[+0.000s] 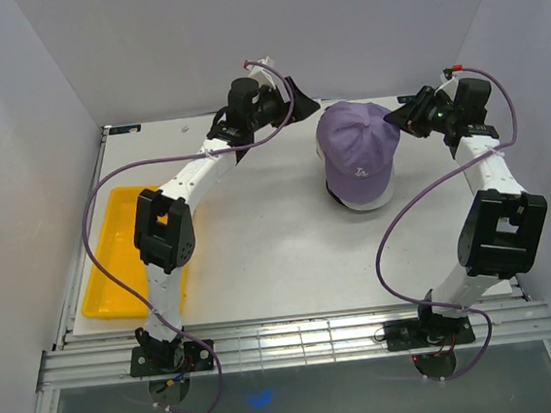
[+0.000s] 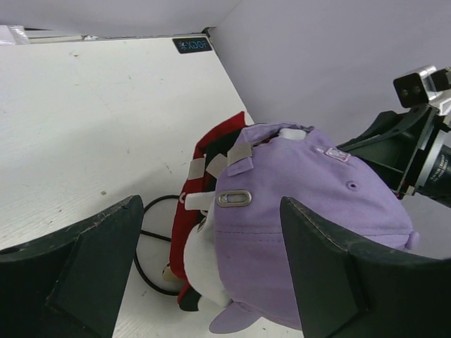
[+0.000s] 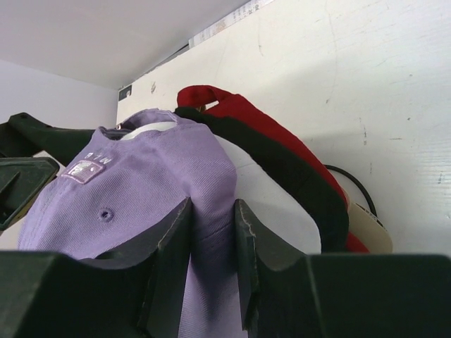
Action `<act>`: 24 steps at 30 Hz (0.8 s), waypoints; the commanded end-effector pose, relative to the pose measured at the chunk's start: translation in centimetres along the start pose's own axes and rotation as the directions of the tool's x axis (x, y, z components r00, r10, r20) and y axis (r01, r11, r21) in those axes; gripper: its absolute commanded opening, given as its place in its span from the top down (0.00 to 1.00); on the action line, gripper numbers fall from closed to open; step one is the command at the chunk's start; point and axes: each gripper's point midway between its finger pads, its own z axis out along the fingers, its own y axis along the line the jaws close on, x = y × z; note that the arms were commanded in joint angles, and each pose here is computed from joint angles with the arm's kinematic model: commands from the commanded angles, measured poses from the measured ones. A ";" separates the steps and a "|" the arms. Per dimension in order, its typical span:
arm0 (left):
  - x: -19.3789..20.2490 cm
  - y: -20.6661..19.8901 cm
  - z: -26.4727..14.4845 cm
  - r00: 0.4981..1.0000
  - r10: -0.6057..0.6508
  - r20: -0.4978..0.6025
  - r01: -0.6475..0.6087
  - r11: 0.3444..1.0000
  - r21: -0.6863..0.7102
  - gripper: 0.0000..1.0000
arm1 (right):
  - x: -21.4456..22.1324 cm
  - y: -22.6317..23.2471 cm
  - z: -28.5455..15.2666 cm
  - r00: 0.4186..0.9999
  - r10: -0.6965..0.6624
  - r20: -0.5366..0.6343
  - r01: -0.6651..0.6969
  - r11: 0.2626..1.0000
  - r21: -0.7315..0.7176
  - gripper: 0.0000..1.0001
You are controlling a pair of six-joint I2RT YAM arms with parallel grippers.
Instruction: Stack the hats
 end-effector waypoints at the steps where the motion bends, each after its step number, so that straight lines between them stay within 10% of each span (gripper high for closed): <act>1: -1.2 -3.2 -0.6 1.000 0.013 0.012 -0.014 0.993 0.120 0.12 | -1.3 1.2 0.2 0.998 -0.063 0.020 0.063 0.998 -0.018 0.66; 24: 4.3 -2.4 4.4 0.995 -0.050 -0.085 0.063 0.984 0.165 0.62 | 0.6 -1.3 2.0 0.994 -0.094 -0.055 0.099 0.991 0.094 0.55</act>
